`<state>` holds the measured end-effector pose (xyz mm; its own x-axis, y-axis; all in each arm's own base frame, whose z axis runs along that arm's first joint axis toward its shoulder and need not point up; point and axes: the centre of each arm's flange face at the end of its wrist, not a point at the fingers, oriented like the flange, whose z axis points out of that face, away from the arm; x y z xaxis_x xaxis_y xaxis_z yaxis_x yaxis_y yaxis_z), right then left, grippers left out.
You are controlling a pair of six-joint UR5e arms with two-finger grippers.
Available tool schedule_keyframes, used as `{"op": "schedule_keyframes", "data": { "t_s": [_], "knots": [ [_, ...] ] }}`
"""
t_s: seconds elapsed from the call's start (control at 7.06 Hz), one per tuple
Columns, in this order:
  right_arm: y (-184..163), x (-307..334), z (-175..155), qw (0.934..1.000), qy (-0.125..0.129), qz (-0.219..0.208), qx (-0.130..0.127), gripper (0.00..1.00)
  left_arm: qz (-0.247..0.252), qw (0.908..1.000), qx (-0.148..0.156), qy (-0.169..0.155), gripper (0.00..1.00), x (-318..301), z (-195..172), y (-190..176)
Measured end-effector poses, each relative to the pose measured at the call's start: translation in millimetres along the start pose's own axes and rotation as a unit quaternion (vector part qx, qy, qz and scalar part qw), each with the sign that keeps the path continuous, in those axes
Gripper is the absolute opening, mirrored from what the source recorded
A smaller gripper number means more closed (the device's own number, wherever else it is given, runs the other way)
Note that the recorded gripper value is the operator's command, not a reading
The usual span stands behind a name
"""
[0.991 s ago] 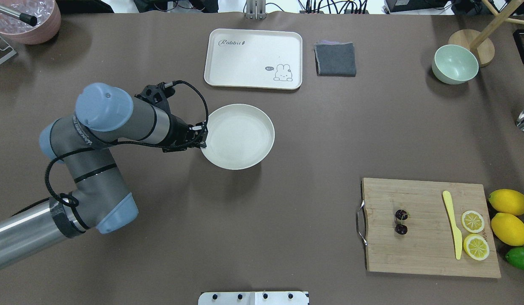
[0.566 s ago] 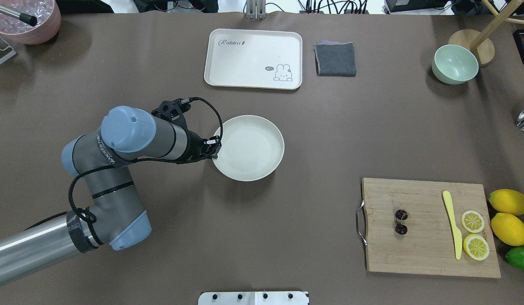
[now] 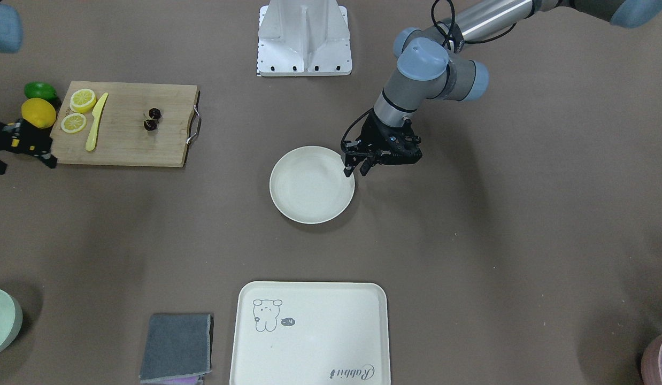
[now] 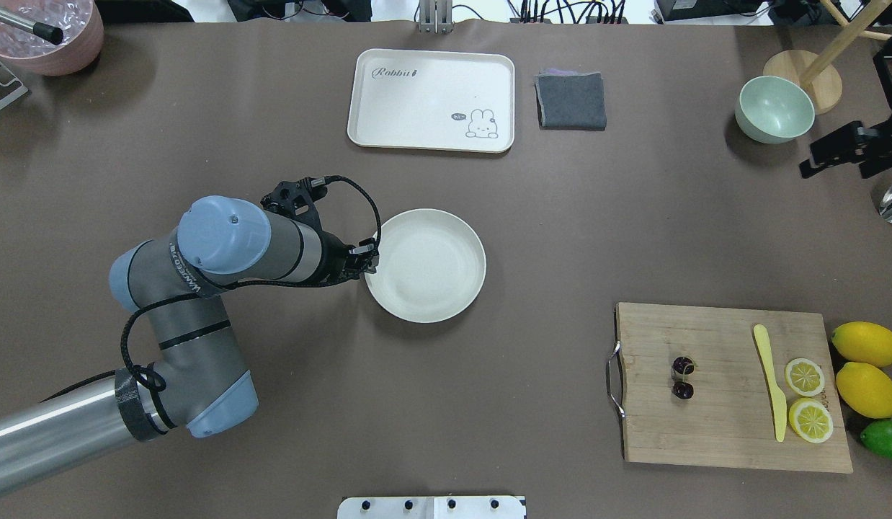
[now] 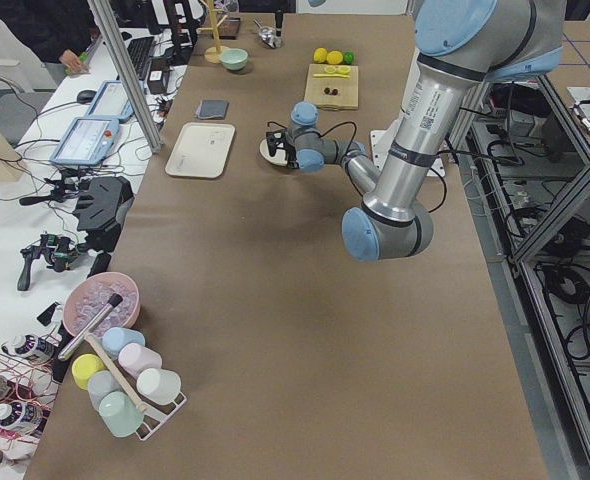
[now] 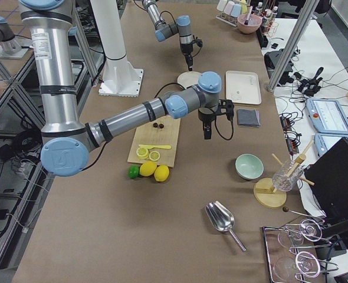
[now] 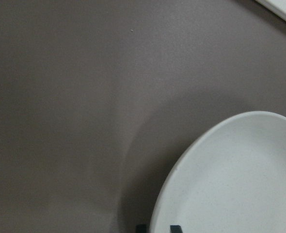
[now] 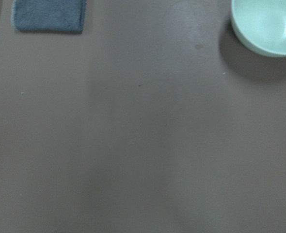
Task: Place red cherry on plate
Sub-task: 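Release the plate and raise the left gripper while the right arm reaches out, then lower the right gripper onto the dark red cherries and grasp them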
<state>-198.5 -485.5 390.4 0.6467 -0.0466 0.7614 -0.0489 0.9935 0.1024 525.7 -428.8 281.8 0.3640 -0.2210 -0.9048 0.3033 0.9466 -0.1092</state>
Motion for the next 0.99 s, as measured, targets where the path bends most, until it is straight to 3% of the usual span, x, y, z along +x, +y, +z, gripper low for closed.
{"op": "schedule_keyframes", "data": {
  "t_s": [0.14,0.42,0.57,0.99],
  "knots": [
    [23.7,-33.9,18.6,0.9999,-0.011,-0.009,0.005,1.00,0.000,1.0000,0.005,0.003,0.98,1.2,-4.7,-4.5],
    [75.6,-43.9,56.9,0.9988,-0.029,-0.040,-0.004,1.00,-0.005,0.9993,0.036,0.003,0.98,-6.3,-23.9,-44.7],
    [96.2,-39.0,69.8,0.9989,-0.034,-0.030,-0.011,1.00,0.010,0.9985,0.054,0.000,0.98,-12.7,-35.3,-70.1],
    [152.1,-28.8,108.9,0.9979,-0.008,0.056,-0.029,1.00,0.063,0.9944,0.082,-0.019,0.98,-31.8,-50.2,-112.8]
  ]
}}
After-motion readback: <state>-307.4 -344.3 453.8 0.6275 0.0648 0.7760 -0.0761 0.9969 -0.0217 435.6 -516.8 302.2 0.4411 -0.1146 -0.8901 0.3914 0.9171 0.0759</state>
